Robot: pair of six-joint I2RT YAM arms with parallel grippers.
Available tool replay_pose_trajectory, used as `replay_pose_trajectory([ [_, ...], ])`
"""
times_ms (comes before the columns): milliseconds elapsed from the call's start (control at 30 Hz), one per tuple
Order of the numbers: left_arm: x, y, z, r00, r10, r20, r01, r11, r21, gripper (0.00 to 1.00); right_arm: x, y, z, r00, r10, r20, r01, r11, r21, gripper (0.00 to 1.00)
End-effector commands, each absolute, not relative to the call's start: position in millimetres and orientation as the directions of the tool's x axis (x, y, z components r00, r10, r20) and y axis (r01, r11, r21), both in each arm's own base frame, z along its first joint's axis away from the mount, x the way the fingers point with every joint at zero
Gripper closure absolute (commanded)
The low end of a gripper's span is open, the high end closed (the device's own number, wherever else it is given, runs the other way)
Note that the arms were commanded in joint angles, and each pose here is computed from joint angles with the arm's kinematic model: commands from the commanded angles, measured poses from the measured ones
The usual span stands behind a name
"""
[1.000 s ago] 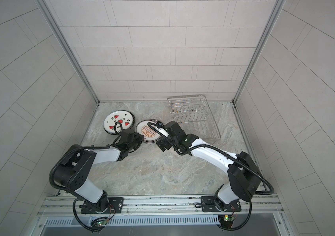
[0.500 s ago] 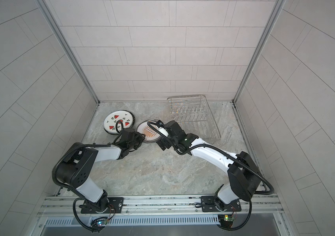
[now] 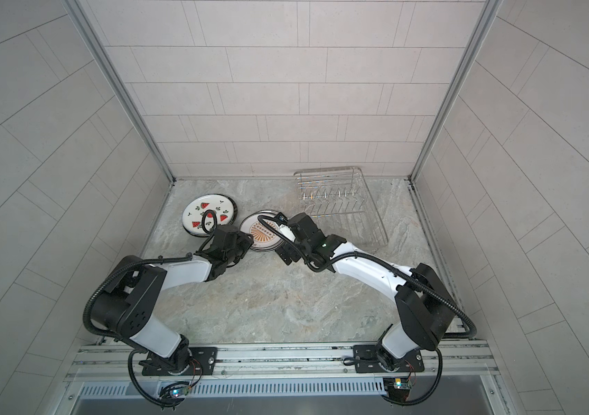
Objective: Unload the plates from the dish rack
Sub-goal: 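Open the left gripper and withdraw both grippers from the stack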
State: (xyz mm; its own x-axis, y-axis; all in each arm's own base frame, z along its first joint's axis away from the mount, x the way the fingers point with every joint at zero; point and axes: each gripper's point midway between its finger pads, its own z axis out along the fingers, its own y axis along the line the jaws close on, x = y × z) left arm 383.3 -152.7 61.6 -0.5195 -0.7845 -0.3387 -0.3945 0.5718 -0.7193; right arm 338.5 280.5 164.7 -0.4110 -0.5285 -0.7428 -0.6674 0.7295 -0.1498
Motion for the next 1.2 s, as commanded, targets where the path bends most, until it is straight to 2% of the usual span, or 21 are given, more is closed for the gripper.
replay_pose_trajectory([
  [0, 375, -142, 60, -0.511, -0.763, -0.396, -0.422, 0.624, -0.657, 0.51, 342, 280, 178, -0.390, -0.524, -0.757, -0.651, 0.739, -0.176, 0.00],
  [133, 371, -133, 67, -0.481, -0.754, -0.448, -0.430, 0.648, -0.628, 0.51, 342, 277, 181, -0.387, -0.520, -0.761, -0.642, 0.745, -0.183, 0.00],
  [267, 372, -138, 64, -0.499, -0.749, -0.436, -0.422, 0.650, -0.633, 0.60, 342, 276, 180, -0.387, -0.522, -0.760, -0.642, 0.744, -0.185, 0.00],
  [600, 370, -140, 68, -0.495, -0.748, -0.442, -0.398, 0.647, -0.650, 0.60, 341, 274, 188, -0.376, -0.500, -0.780, -0.630, 0.756, -0.180, 0.00],
  [800, 364, -129, 102, -0.447, -0.720, -0.531, -0.326, 0.684, -0.653, 0.37, 350, 255, 221, -0.341, -0.379, -0.860, -0.516, 0.840, -0.166, 0.00],
  [967, 357, -111, 141, -0.367, -0.682, -0.633, -0.258, 0.728, -0.635, 0.19, 363, 207, 259, -0.302, -0.186, -0.935, -0.314, 0.946, -0.087, 0.01],
  [1100, 354, -89, 179, -0.245, -0.593, -0.767, -0.211, 0.805, -0.555, 0.12, 378, 153, 276, -0.296, -0.071, -0.953, -0.147, 0.989, -0.028, 0.01],
  [1167, 352, -81, 205, -0.159, -0.517, -0.841, -0.154, 0.855, -0.496, 0.09, 390, 116, 275, -0.318, -0.014, -0.948, -0.004, 1.000, -0.013, 0.00],
])
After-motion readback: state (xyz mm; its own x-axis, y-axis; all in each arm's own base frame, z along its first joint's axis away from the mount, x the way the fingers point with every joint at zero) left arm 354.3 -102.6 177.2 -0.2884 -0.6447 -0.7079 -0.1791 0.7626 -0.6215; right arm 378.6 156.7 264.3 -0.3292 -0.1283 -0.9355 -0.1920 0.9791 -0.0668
